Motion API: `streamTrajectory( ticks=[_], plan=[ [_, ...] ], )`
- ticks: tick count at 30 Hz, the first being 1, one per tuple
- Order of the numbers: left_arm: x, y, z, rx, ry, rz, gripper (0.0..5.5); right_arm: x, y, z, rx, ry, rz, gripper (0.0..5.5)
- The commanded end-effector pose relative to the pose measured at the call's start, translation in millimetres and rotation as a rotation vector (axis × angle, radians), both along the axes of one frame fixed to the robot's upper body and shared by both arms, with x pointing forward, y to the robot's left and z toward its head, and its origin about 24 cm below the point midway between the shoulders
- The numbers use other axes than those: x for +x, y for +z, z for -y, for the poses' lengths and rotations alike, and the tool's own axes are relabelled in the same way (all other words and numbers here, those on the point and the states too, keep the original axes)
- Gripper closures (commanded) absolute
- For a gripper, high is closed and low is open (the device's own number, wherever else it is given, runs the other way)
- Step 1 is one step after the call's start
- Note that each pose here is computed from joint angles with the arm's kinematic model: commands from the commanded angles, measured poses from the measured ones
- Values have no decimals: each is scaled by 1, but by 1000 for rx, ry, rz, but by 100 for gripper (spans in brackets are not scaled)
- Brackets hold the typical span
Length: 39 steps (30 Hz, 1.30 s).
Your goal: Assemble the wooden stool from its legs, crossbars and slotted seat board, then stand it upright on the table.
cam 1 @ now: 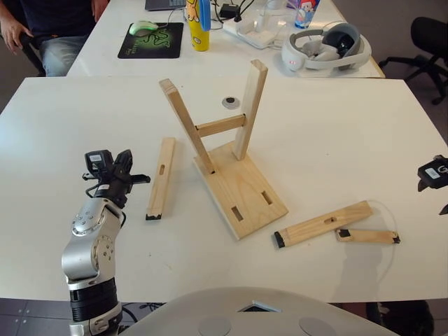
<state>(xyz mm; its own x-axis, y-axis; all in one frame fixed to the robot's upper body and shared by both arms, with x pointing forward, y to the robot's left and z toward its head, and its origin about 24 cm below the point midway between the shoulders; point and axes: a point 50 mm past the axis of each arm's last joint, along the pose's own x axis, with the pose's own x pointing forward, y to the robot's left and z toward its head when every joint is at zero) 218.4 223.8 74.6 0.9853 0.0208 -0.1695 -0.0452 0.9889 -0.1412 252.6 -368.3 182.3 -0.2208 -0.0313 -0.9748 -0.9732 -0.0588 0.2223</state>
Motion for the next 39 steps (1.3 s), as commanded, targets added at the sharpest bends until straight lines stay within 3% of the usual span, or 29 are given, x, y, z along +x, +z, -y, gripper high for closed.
streamTrajectory(
  ticks=[1, 10, 16, 21, 28, 37, 39],
  plan=[
    [-2, 4, 1, 1, 15, 24, 550, -10, -12, -9, 125, -35, -30, 200],
    [6, 9, 1, 3, -6, 40, 550, -56, -51, -11, 205, -71, -224, 200],
    [7, 10, 3, 5, -17, 43, 550, -43, -66, -30, 312, -78, -94, 200],
    [6, 10, 3, 5, -20, 42, 550, -47, -75, -37, 306, -55, -102, 200],
    [6, 12, 4, 5, -30, 45, 550, -42, -129, -52, 324, -48, 26, 200],
    [7, 15, 5, 15, -58, 47, 550, -50, -135, -55, 263, -11, -34, 200],
    [8, 15, 6, 15, -60, 48, 550, -49, -134, -55, 262, -16, -10, 229]
  ],
)
